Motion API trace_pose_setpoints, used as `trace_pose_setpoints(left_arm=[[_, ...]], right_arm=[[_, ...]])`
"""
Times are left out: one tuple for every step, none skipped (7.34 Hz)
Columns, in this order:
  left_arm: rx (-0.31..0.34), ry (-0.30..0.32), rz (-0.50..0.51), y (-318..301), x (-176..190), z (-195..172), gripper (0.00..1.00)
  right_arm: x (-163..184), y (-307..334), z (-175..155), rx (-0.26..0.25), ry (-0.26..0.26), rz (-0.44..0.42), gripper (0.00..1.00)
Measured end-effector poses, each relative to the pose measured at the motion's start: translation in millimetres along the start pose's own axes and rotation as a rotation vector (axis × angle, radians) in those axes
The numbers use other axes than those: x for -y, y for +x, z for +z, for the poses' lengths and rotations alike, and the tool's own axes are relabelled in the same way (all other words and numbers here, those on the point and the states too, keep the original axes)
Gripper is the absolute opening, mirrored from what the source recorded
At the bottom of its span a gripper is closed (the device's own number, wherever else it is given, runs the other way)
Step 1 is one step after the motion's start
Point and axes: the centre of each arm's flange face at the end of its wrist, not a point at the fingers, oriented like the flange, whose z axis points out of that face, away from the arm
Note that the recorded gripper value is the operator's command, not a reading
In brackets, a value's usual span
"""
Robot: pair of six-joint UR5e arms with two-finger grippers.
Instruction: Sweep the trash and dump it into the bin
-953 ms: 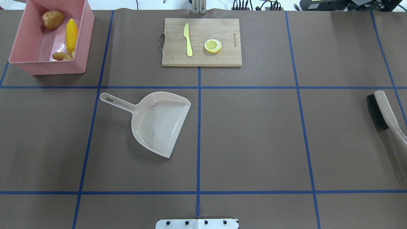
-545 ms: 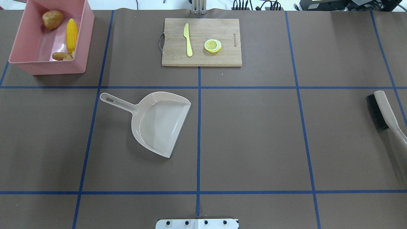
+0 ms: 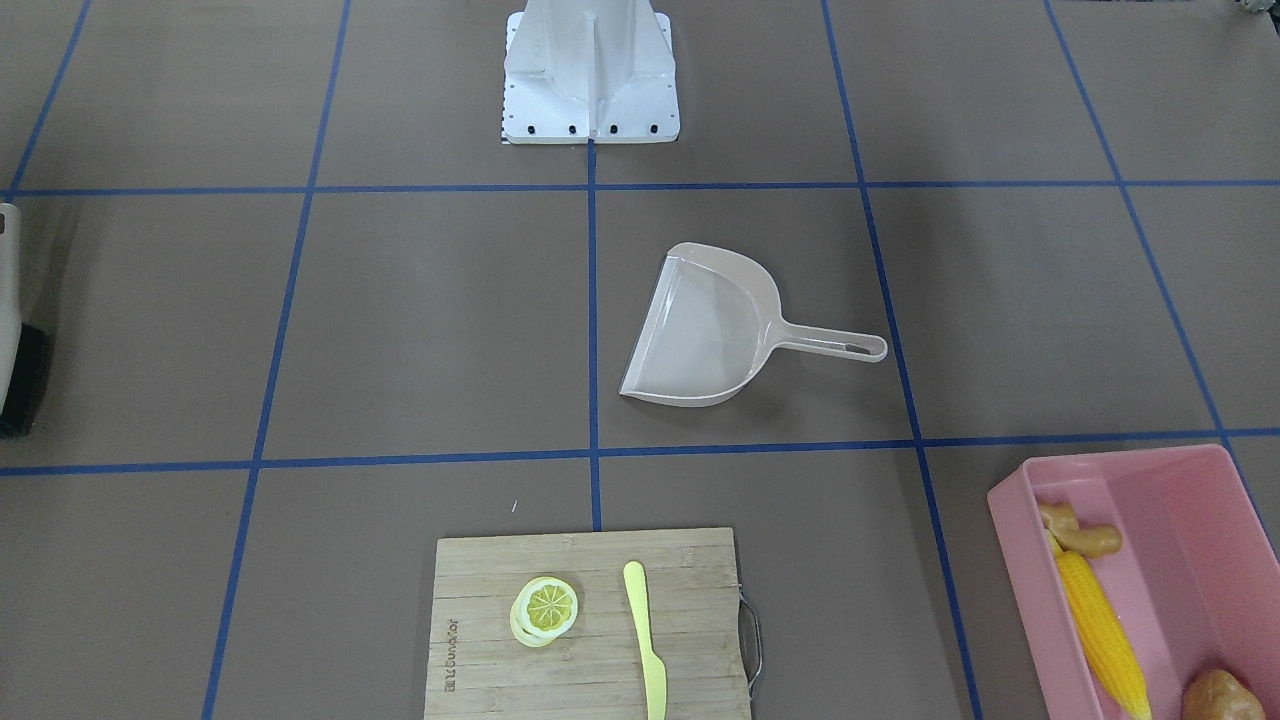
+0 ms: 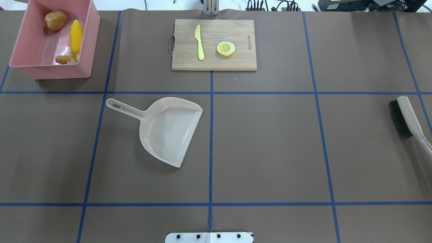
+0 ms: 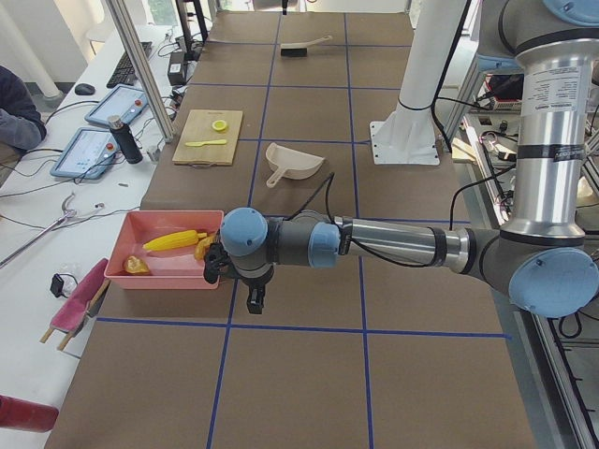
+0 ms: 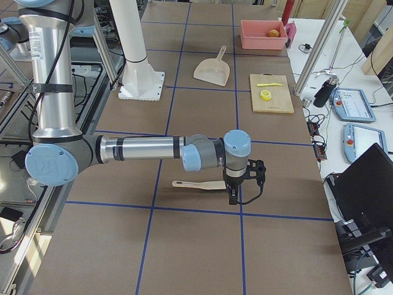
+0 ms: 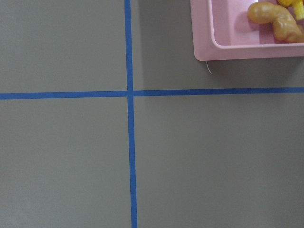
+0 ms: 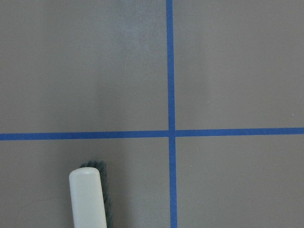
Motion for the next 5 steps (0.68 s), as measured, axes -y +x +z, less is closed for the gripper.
trace_pose_setpoints(left_arm=[[0.000, 0.006, -0.003, -1.6, -1.1, -1.8, 0.99], [0.000, 0.014, -0.010, -4.4, -3.3, -5.0, 0.99], [0.003, 0.019, -0.012, -6.1, -4.7, -6.8, 0.99], [0.009, 0.018, -0.013, -7.9, -5.7, -6.4, 0.99], [0.019, 0.016, -0.014, -9.9, -6.4, -5.5, 0.99]], right_arm=[[0.2, -0.1, 0.0, 0.000, 0.000, 0.000, 1.00], [0.5, -0.3, -0.2, 0.000, 0.000, -0.001, 1.00], [0.6, -0.2, -0.1, 0.000, 0.000, -0.001, 1.00], [0.9, -0.3, -0.1, 0.000, 0.000, -0.001, 1.00], [1.1, -0.4, -0.2, 0.000, 0.000, -0.001, 1.00]])
